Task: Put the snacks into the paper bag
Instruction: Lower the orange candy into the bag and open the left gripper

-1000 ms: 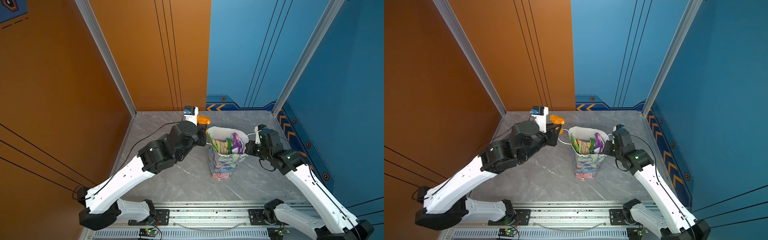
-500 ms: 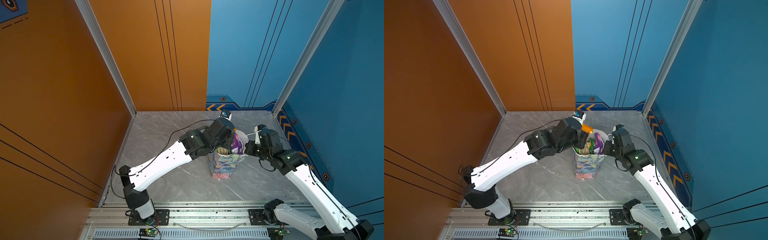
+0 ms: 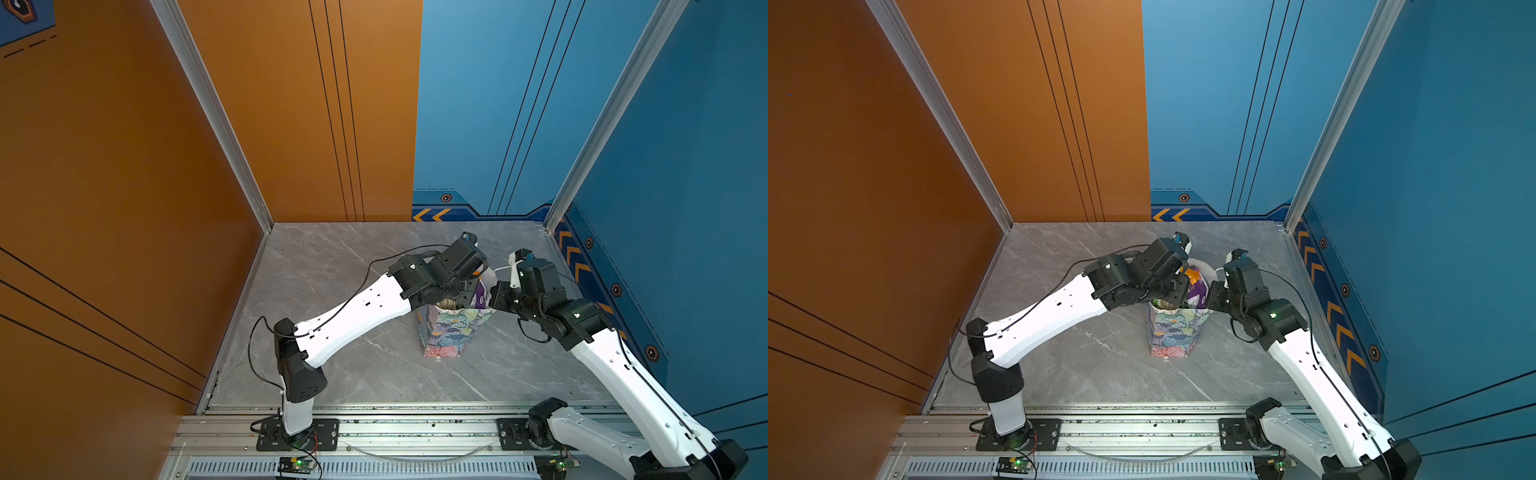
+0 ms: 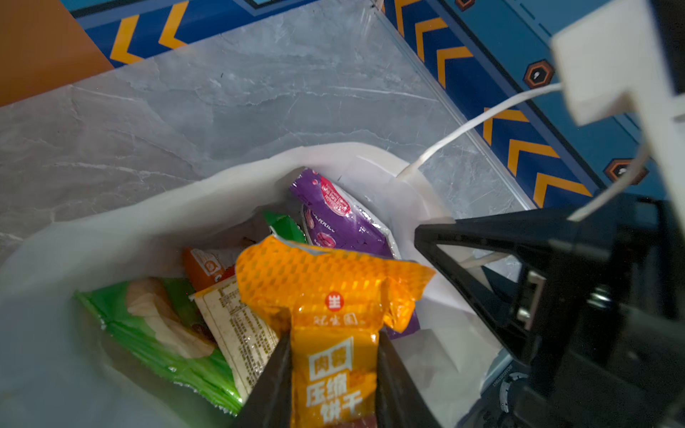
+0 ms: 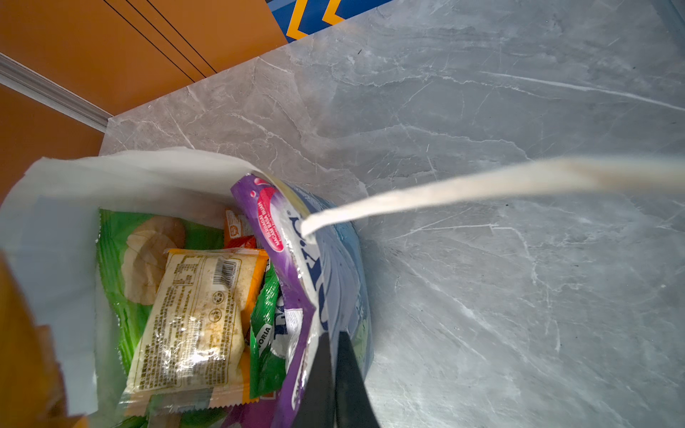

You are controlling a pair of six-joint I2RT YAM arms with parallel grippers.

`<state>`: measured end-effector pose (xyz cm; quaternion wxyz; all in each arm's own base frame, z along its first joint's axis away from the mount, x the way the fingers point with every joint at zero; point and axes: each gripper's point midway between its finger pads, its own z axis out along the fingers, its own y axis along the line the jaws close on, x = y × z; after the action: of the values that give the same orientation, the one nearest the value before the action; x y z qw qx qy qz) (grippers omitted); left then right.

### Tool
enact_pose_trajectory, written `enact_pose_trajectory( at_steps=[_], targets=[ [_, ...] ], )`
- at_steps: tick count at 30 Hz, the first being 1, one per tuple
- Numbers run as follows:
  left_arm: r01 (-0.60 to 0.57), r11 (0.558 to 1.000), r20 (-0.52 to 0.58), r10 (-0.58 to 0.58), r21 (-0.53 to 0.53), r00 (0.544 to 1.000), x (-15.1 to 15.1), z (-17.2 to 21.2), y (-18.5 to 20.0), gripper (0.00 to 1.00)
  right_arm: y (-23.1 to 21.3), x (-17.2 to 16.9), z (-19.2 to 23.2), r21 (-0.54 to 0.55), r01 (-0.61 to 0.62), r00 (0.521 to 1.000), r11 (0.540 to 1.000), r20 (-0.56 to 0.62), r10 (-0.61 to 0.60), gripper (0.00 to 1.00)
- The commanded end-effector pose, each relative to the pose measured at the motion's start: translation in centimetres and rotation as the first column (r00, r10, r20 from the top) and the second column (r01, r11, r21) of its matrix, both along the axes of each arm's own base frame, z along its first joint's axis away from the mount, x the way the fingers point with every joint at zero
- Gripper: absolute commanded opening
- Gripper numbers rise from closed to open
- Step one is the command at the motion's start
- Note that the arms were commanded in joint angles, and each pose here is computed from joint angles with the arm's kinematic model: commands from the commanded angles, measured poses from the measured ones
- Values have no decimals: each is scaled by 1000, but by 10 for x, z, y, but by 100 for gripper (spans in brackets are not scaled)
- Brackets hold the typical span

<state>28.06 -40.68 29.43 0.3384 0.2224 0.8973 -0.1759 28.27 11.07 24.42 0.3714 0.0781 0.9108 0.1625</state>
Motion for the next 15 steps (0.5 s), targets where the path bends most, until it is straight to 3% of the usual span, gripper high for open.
enact_pose_trajectory(
  at_steps=[1, 9, 15],
  targets=[
    [-11, 1000, -40, 12, 7, 999, 4, -3, 3, 18, 1, -4, -4, 0, -7, 1000, 1000, -13, 7, 0],
    [-27, 997, -65, 32, 79, 997, 10, -19, 8, 24, 1, -4, -3, 1, -9, 1000, 1000, -12, 9, 0],
    [3, 995, 0, -3, 97, 1000, 7, -4, 8, 58, 1, -3, -2, -1, -9, 1000, 1000, -9, 9, 0]
  ],
)
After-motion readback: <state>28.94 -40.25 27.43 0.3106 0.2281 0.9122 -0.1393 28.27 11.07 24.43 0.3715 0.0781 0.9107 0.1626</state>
